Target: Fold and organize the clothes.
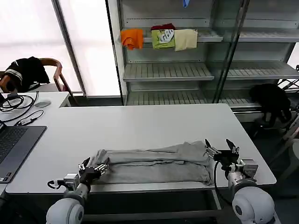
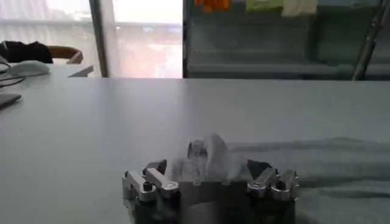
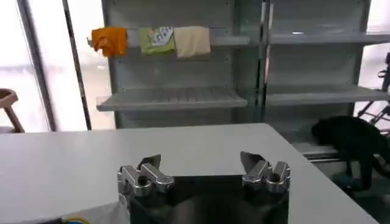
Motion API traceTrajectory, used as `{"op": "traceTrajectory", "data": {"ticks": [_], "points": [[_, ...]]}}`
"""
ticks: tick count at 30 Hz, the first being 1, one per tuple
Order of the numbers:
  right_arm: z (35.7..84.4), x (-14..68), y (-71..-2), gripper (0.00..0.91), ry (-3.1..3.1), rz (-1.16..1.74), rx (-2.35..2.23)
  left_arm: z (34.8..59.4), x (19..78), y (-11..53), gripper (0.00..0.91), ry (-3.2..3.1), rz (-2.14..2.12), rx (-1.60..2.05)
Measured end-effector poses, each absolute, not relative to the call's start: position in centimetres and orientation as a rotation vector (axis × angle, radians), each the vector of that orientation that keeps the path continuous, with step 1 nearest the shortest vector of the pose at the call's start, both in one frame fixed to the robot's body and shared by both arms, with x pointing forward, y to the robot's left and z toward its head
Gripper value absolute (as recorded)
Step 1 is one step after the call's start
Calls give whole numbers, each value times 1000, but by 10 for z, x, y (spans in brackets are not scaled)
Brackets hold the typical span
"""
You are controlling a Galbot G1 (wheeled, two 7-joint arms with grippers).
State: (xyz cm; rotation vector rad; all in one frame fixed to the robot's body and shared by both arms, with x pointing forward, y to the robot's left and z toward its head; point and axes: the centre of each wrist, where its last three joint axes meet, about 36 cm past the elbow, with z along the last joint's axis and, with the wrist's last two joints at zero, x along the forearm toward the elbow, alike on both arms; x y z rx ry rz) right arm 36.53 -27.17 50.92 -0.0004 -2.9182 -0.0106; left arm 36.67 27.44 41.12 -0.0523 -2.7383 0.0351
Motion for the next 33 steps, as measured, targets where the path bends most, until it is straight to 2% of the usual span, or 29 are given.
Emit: {"op": "traceTrajectory", "data": {"ticks": [23, 28, 33], "points": [[514, 371, -273, 907, -2927, -33, 15, 391, 360, 274, 10, -2726, 92, -78], [515, 374, -273, 907, -2932, -29, 19, 394, 360, 282, 10, -2737, 83, -56], [518, 376, -274, 907, -2934, -20, 16, 407, 361, 299, 10, -2756, 65, -12]]}}
